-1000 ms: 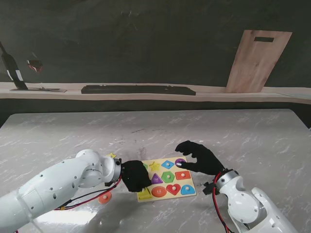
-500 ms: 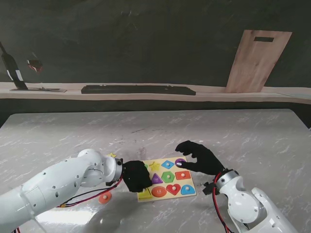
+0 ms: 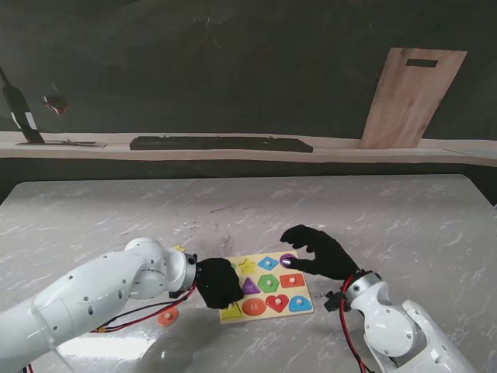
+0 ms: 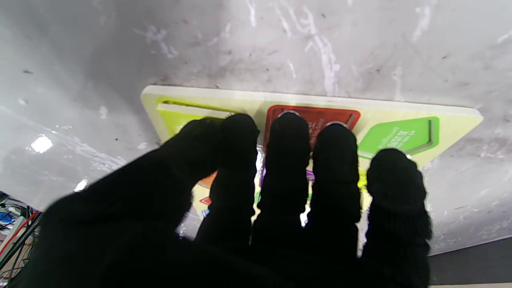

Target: Fit puzzle pieces into a puzzle board

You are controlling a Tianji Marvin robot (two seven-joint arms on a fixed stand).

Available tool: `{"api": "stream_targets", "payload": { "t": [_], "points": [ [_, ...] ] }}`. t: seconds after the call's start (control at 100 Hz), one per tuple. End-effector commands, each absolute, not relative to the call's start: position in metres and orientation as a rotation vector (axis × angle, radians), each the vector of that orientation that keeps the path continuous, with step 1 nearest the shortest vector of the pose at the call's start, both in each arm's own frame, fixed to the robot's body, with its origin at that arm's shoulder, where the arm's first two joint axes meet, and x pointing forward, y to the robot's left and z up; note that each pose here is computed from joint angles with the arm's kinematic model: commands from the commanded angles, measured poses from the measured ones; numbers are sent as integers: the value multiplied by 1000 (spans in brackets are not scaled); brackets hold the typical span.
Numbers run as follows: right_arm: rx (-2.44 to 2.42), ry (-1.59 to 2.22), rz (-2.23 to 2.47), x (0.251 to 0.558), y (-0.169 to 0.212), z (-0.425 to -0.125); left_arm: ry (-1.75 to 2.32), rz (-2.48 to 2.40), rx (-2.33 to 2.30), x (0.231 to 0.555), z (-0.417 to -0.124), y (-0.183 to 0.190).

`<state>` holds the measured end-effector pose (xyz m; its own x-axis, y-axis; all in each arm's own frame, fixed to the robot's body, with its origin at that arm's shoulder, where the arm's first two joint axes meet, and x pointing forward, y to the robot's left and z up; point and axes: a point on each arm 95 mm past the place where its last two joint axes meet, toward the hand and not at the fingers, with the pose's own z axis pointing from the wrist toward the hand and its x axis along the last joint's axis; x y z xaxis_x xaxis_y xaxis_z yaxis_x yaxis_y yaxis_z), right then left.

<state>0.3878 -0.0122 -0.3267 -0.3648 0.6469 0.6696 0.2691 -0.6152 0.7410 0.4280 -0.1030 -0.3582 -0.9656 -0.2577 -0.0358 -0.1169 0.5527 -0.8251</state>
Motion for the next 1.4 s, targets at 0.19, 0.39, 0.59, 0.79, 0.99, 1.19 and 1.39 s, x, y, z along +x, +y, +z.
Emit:
{"api": "stream_targets", "payload": {
  "t": [0.19,0.39,0.59,0.79,0.99,1.19,1.39],
  "points": [
    [1596,1211,2070,386,-10,-329,2638,-1379,-319,428,-354,-106],
    [1597,1208,2068,385,-10,-329,2642,-1381,-343,427,-354,-108],
    [1596,1206,2069,385,-10,-329,2654,-1375,-369,427,-359,-110],
    [1596,1205,2068,385,-10,-329,2663,-1367,-378,426,-360,-111],
    [1596,1204,2069,385,-11,-329,2664,-1337,-387,424,-359,-110],
    [1597,1205,2069,386,-11,-329,2655,-1341,-425,423,-361,-110],
    [1596,1203,2070,385,-11,-330,2663,-1329,-417,422,-361,-110]
  ]
}}
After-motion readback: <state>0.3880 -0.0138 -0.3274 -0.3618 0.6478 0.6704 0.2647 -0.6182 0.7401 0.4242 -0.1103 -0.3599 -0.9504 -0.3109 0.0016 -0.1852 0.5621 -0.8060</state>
